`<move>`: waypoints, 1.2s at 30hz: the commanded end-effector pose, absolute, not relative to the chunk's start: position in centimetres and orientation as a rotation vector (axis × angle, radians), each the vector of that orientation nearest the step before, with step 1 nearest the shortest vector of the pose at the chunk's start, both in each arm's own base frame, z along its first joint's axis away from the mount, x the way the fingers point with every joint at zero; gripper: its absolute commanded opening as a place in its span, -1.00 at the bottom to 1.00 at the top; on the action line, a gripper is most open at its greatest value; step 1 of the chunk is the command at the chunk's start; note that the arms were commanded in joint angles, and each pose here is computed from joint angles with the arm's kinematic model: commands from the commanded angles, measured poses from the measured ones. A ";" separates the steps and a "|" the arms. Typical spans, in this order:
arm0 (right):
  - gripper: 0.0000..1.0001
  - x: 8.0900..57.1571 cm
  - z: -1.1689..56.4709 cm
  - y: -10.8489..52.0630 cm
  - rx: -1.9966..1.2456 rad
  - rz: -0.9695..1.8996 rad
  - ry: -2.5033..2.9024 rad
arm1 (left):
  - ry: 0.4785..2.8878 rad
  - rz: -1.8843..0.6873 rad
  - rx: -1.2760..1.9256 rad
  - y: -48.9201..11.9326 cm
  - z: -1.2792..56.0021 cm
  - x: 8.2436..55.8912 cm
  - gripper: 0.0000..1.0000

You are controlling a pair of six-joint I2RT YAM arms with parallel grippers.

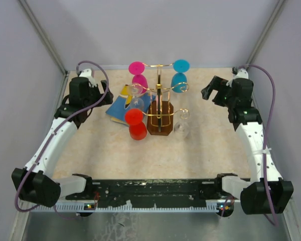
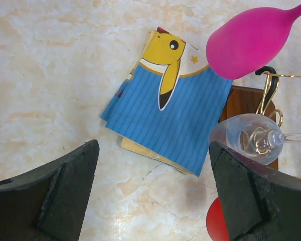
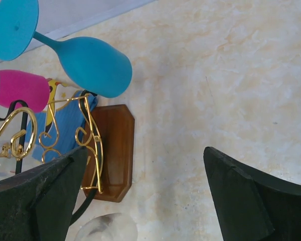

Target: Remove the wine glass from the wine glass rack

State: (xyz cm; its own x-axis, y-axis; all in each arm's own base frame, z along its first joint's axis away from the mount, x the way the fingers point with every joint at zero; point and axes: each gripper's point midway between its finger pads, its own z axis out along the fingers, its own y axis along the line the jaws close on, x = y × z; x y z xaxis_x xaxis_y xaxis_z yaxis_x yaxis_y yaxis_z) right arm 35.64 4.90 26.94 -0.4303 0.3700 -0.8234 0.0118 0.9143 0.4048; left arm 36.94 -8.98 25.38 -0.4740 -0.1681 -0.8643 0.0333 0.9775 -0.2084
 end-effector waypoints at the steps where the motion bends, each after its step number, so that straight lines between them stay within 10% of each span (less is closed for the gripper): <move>1: 0.99 36.4 28.6 3.9 0.286 0.366 1.921 | 2.032 -0.204 -0.086 -8.5 26.1 37.0 0.93; 19: 0.97 43.6 33.8 9.1 0.332 0.946 1.709 | 2.037 -0.324 -0.097 -10.1 24.9 36.3 0.82; 25: 0.50 46.3 35.0 10.9 0.300 1.159 1.614 | 2.025 -0.321 -0.094 -10.0 25.0 36.2 0.83; 36: 0.48 47.9 36.7 12.5 0.238 1.330 1.517 | 2.036 -0.314 -0.092 -10.0 24.4 36.6 0.83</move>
